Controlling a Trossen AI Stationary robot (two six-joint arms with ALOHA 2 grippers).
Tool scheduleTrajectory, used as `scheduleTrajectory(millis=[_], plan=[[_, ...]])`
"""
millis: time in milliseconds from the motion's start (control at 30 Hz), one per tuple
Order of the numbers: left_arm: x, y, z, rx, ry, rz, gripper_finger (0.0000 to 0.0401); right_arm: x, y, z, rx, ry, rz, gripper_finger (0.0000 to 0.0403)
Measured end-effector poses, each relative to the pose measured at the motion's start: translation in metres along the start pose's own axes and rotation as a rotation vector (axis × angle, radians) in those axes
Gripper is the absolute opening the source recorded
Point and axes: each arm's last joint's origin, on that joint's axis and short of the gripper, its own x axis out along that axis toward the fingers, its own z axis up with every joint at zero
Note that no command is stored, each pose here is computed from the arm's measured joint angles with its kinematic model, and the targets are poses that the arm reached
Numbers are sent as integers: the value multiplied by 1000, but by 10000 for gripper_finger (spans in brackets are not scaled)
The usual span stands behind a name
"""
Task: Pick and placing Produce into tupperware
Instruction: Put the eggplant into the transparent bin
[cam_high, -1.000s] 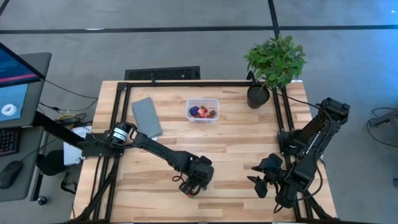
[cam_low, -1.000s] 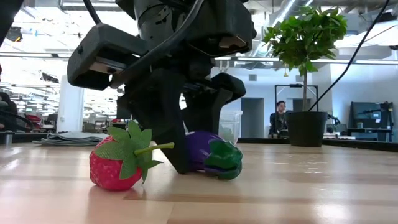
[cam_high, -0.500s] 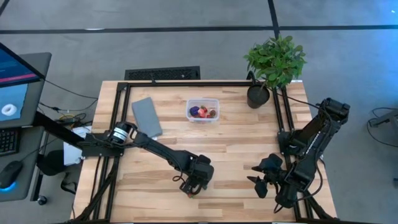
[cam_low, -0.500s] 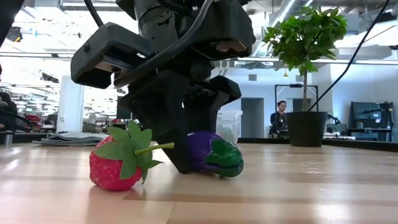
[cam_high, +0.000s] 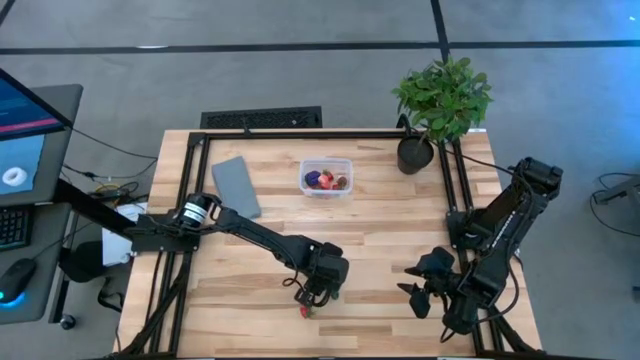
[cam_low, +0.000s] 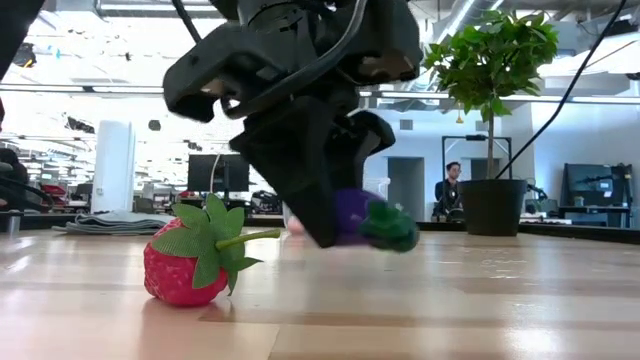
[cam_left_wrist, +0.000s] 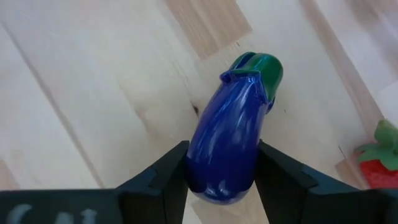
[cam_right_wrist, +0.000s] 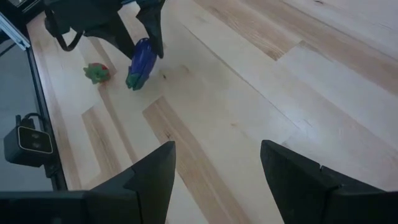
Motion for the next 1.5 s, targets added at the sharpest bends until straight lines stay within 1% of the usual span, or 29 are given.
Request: scheduleTrajectory(millis=[233,433,600,833,1067,1233,1500], plan=[[-14,14,13,-28,-51,18,138,0,0,0,-1,0,-1,260],[-28,34,22,-90,-117,3,148,0,0,0,-1,0,-1,260],[-41,51,28,-122,-171,-11,145,0,0,0,0,0,0,260],[-51,65,32,-141,-213,-8,146,-2,0,-3,21,5,11,260],[-60,78,30,-160,-240,5,145,-7,0,-8,50,13,25,260],[-80,93,26,-177,-275,36,147,-7,0,-8,54,14,26,260],[-125,117,16,-207,-350,121,148,-7,-1,-8,50,12,15,260]])
